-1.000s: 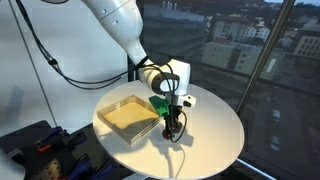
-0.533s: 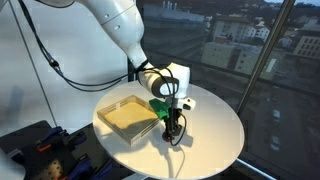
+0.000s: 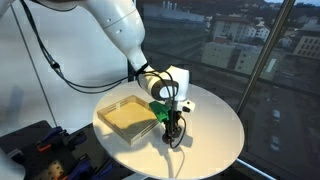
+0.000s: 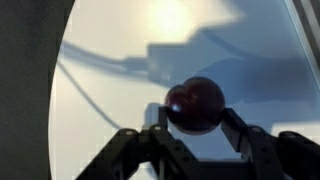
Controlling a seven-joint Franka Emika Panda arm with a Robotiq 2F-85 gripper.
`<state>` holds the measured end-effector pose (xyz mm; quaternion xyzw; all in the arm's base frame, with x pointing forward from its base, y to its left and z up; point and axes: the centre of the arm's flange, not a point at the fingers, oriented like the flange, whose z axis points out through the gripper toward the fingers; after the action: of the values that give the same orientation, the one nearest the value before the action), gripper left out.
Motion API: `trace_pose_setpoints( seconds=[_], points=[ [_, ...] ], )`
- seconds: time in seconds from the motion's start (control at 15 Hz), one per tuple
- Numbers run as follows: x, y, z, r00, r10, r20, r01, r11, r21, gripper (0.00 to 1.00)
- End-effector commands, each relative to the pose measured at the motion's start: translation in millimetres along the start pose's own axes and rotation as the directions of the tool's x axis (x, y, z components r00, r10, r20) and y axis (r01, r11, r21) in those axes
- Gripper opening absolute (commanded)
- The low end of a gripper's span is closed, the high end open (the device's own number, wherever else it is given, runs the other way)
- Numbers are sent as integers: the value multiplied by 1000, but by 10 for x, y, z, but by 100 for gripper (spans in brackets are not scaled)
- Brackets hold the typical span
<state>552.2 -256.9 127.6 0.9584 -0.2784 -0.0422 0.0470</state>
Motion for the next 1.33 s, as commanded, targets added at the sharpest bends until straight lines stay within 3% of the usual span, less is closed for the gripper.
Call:
trace_pose_setpoints(
  seconds=[0.0, 0.67, 0.73, 0.8, 0.93, 1.27],
  points=[
    [103, 21, 48, 1000, 14, -10, -14, 1000, 10, 33],
    [136, 44, 184, 1000, 15, 3, -15, 1000, -3, 33],
    [141, 49, 186, 1000, 17, 3, -17, 1000, -4, 68],
    [146, 54, 186, 1000, 18, 3, -18, 1000, -5, 84],
    [154, 59, 181, 1000, 19, 2, -19, 1000, -6, 98],
    [154, 54, 146, 1000, 18, 0, -18, 1000, -7, 100]
  ],
)
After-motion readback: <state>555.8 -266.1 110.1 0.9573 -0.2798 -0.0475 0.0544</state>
